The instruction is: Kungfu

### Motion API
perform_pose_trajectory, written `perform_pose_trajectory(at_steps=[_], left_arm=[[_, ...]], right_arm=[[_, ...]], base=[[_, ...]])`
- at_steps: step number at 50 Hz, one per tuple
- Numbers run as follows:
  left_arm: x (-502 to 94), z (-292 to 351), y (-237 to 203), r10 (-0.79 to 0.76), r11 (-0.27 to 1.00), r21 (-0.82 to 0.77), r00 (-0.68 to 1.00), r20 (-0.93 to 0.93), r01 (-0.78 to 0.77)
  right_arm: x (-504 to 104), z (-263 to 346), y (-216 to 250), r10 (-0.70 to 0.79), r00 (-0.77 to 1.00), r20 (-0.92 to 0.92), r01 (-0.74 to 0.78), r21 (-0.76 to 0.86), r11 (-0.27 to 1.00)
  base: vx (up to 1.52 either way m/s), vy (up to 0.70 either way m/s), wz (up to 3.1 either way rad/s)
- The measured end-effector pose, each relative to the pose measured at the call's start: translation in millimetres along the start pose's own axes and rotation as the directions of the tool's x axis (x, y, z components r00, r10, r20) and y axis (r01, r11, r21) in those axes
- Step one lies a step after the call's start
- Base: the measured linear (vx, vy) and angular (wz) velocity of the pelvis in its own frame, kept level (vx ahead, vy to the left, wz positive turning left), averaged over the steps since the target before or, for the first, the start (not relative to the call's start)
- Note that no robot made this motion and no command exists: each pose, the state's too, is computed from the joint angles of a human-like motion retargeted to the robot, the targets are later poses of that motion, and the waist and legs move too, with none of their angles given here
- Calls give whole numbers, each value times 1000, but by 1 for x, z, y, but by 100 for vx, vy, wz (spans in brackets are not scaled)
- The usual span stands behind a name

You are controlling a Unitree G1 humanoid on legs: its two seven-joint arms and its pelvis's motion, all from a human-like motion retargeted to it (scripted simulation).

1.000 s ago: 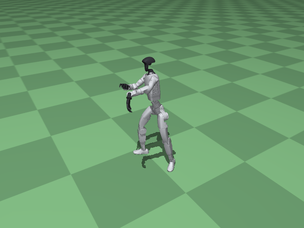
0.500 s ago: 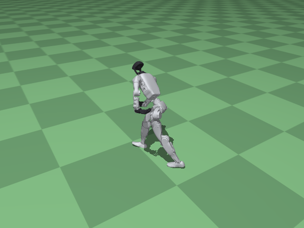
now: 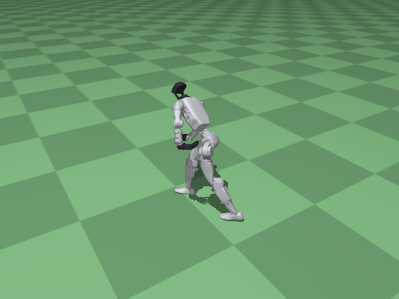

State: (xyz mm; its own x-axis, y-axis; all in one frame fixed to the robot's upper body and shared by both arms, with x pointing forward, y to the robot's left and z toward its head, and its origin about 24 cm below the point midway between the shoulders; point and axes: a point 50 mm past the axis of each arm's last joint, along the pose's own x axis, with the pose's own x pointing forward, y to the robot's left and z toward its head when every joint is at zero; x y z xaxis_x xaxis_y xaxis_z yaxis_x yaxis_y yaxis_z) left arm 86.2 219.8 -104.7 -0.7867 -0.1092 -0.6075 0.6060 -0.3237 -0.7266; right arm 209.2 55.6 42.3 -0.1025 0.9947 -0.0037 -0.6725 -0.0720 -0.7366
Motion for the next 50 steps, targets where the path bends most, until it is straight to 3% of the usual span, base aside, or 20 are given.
perform_pose_trajectory(at_steps=[15, 27, 35, 40, 44, 47, 50], left_arm=[[-25, -5, 10, 102, 995, 5, 994, -47, -102], [-76, -7, 33, 384, 923, 6, 918, -102, -386], [-118, -11, 50, 644, 754, -32, 748, -163, -656], [-124, -22, 55, 820, 540, -90, 547, -168, -837], [-115, -23, 57, 908, 383, -221, 409, -88, -897], [-101, -21, 55, 952, 289, -408, 305, 27, -866], [-86, -17, 51, 970, 242, -629, 199, 140, -738]], right_arm=[[-11, -8, -18, -68, 997, -48, 67, -13, 998], [-38, -16, -54, -219, 970, -109, 207, -113, 972], [-58, -14, -94, -384, 915, -124, 365, -149, 919], [-78, -10, -113, -581, 807, -109, 585, 10, 811], [-110, -11, -117, -738, 658, -152, 753, 142, 643], [-138, -14, -104, -798, 560, -223, 826, 231, 515], [-170, -19, -77, -820, 463, -337, 876, 315, 365]], base=[[11, -6, 34], [10, 2, 115], [-10, -7, 171], [8, -48, 72], [21, 30, 66], [30, 29, 14], [39, 36, 47]])
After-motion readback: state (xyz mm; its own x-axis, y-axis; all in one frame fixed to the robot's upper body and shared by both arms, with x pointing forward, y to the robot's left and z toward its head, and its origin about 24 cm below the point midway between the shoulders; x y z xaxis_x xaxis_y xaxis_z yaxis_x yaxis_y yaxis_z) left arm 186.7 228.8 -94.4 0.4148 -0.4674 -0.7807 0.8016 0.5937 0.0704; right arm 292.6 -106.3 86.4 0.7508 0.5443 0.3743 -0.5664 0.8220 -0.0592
